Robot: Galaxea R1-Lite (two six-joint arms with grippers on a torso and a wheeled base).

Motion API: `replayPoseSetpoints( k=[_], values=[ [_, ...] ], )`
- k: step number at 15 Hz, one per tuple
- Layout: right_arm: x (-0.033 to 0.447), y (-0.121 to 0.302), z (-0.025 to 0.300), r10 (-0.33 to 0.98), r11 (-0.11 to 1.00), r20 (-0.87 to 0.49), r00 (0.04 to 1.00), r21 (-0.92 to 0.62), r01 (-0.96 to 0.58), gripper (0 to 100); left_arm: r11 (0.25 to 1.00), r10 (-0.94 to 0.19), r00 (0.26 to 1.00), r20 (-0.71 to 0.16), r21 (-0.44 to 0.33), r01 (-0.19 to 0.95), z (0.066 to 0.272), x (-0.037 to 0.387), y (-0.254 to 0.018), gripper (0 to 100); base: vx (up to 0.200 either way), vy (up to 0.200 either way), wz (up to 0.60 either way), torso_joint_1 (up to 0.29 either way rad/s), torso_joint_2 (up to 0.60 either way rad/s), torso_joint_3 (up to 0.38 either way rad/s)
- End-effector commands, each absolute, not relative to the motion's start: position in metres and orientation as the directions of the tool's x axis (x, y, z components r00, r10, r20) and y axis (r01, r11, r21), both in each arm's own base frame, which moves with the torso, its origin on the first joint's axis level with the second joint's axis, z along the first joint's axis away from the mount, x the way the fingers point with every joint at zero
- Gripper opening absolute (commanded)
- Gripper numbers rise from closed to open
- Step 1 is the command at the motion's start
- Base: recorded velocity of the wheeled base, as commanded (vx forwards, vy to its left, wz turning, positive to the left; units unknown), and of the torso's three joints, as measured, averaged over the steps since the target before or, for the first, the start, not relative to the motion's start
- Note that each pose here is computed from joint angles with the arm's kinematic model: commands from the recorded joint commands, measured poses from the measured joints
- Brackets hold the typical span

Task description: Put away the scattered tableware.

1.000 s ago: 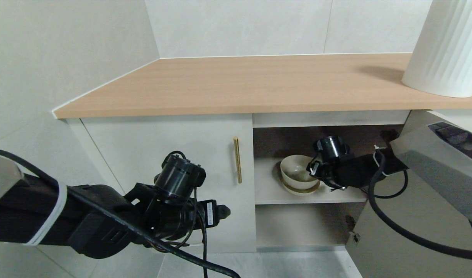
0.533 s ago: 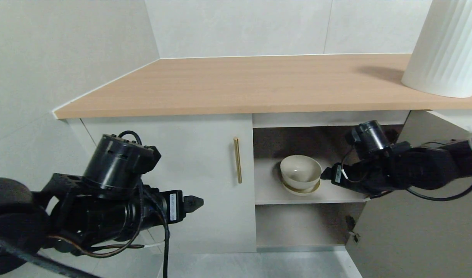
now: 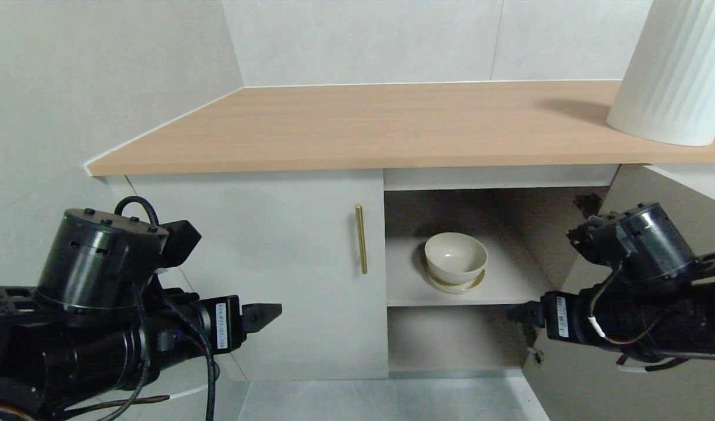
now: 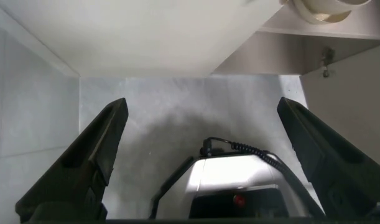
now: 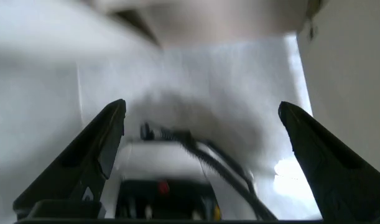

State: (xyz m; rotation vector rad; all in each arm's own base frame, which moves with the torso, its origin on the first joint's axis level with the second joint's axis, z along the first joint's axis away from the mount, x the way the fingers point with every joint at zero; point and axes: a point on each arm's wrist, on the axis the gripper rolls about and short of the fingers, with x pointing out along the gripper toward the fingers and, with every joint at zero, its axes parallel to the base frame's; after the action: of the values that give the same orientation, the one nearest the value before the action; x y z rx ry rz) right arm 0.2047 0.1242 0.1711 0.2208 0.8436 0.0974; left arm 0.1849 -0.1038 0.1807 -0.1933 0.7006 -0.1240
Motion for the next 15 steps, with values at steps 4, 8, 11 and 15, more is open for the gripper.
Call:
replayPoseSetpoints(
  k=[4,8,11,15],
  values=[
    [0.191,0.121,0.179,0.201,0.968,-0.711,0.673,0.247,-0.028,100,0.979,-0.172,0.746,-0.644,-0.197,0.056,0.175,0.190,-0.108,100,-0.200,0.000,0.00,0.000,0.00,0.005],
    [0.194,0.122,0.173,0.192,0.972,-0.728,0.659,0.235,-0.023,100,0.980,-0.170,0.739,-0.652,-0.193,0.055,0.173,0.191,-0.109,100,-0.200,0.000,0.00,0.004,0.00,0.006],
    [0.193,0.122,0.172,0.191,0.973,-0.731,0.656,0.230,-0.026,100,0.981,-0.168,0.734,-0.658,-0.188,0.055,0.171,0.192,-0.110,100,-0.200,0.000,0.00,-0.001,0.00,0.002],
    [0.194,0.123,0.171,0.189,0.975,-0.734,0.653,0.220,-0.035,100,0.981,-0.166,0.730,-0.663,-0.186,0.054,0.169,0.192,-0.110,100,-0.150,0.000,0.00,0.005,0.00,0.001]
  ],
)
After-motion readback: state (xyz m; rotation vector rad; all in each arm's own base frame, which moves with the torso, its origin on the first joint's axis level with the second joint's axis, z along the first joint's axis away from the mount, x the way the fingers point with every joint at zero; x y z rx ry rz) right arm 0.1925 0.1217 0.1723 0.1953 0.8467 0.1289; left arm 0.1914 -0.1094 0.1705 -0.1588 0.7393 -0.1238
